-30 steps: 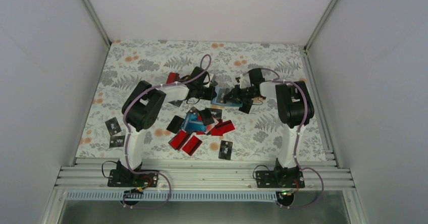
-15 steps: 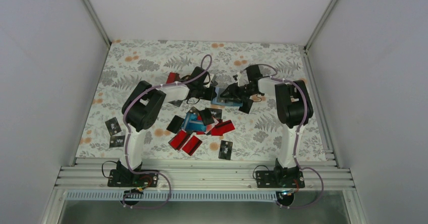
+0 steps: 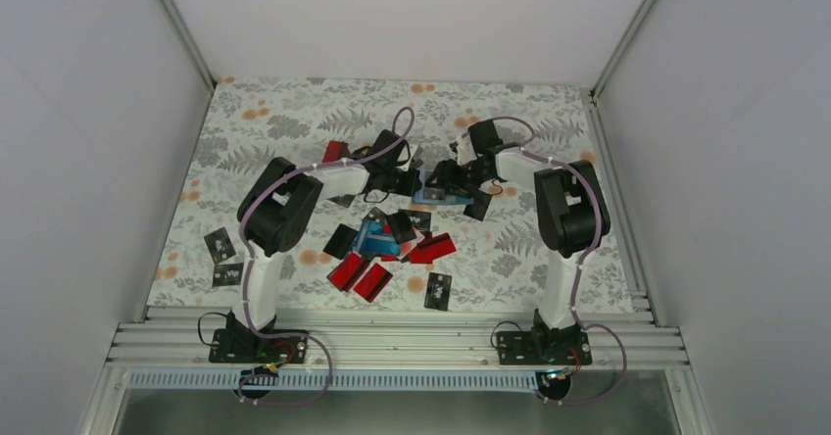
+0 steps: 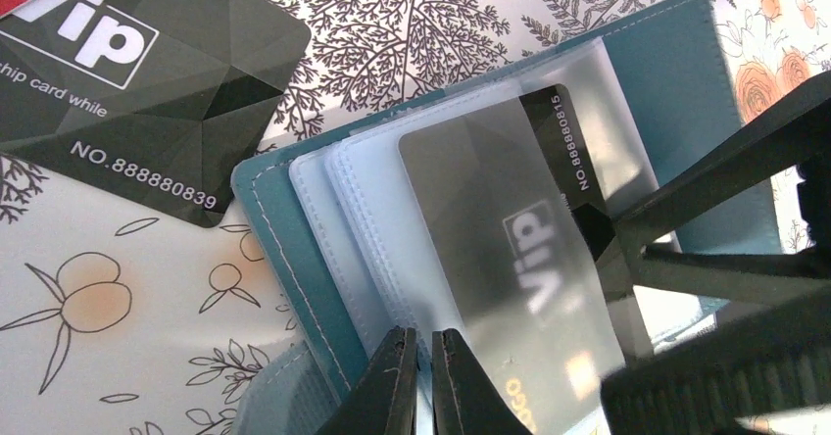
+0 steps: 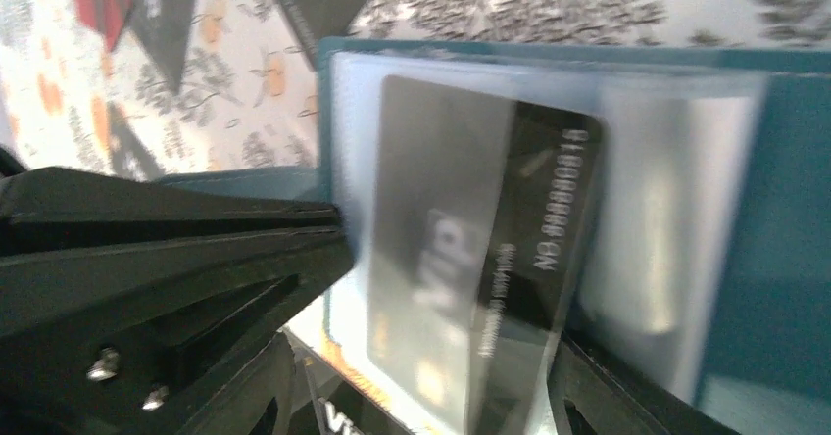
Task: Put the credit cards into the card holder
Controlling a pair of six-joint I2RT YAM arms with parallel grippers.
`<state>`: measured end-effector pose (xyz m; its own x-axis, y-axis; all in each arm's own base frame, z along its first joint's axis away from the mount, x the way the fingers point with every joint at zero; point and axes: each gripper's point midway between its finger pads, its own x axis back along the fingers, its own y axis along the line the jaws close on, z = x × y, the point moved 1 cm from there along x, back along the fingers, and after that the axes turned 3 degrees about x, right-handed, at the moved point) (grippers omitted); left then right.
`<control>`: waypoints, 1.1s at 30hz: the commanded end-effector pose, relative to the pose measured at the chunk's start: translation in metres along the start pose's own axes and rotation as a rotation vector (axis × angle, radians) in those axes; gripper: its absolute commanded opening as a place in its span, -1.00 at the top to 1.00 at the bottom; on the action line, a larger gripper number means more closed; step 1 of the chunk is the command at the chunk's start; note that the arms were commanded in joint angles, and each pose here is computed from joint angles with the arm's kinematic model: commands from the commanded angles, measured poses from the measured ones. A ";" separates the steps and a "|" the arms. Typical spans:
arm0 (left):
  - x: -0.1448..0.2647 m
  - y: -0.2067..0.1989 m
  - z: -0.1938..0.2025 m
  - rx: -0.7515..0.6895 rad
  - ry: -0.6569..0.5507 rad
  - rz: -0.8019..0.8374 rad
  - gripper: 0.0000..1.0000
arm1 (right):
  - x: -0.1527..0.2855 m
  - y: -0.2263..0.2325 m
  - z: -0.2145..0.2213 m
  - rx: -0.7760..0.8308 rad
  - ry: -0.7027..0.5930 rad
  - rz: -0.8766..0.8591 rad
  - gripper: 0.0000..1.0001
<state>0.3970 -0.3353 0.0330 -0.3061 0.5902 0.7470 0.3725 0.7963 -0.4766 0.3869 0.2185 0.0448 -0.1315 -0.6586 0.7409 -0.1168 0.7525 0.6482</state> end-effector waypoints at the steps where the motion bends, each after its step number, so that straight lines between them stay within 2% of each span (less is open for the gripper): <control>1: -0.011 0.022 0.040 0.026 0.133 -0.076 0.88 | 0.010 -0.026 0.002 -0.030 -0.021 0.196 -0.32; 7: -0.011 0.022 0.039 0.025 0.129 -0.075 0.88 | 0.013 -0.020 -0.007 -0.006 -0.051 0.196 -0.26; 11: -0.011 0.022 0.039 0.028 0.129 -0.073 0.88 | 0.003 -0.019 -0.010 -0.002 -0.036 0.165 -0.07; 16: -0.010 0.021 0.039 0.023 0.131 -0.073 0.88 | -0.004 -0.020 -0.015 0.001 -0.038 0.161 0.01; 21: -0.011 0.022 0.039 0.018 0.133 -0.073 0.95 | -0.007 -0.015 -0.018 0.026 -0.042 0.187 0.19; 25: -0.009 0.020 0.037 0.013 0.127 -0.070 0.95 | -0.016 -0.015 -0.014 0.057 -0.021 0.246 0.20; 33: -0.009 0.019 0.036 0.005 0.123 -0.066 0.95 | -0.033 0.000 -0.009 0.115 0.017 0.254 0.28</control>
<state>0.3959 -0.3347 0.0323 -0.3011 0.5872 0.7514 0.3850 0.7957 -0.4676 0.4099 0.2210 0.0344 -0.2071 -0.4574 0.8648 -0.1475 0.8885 0.4346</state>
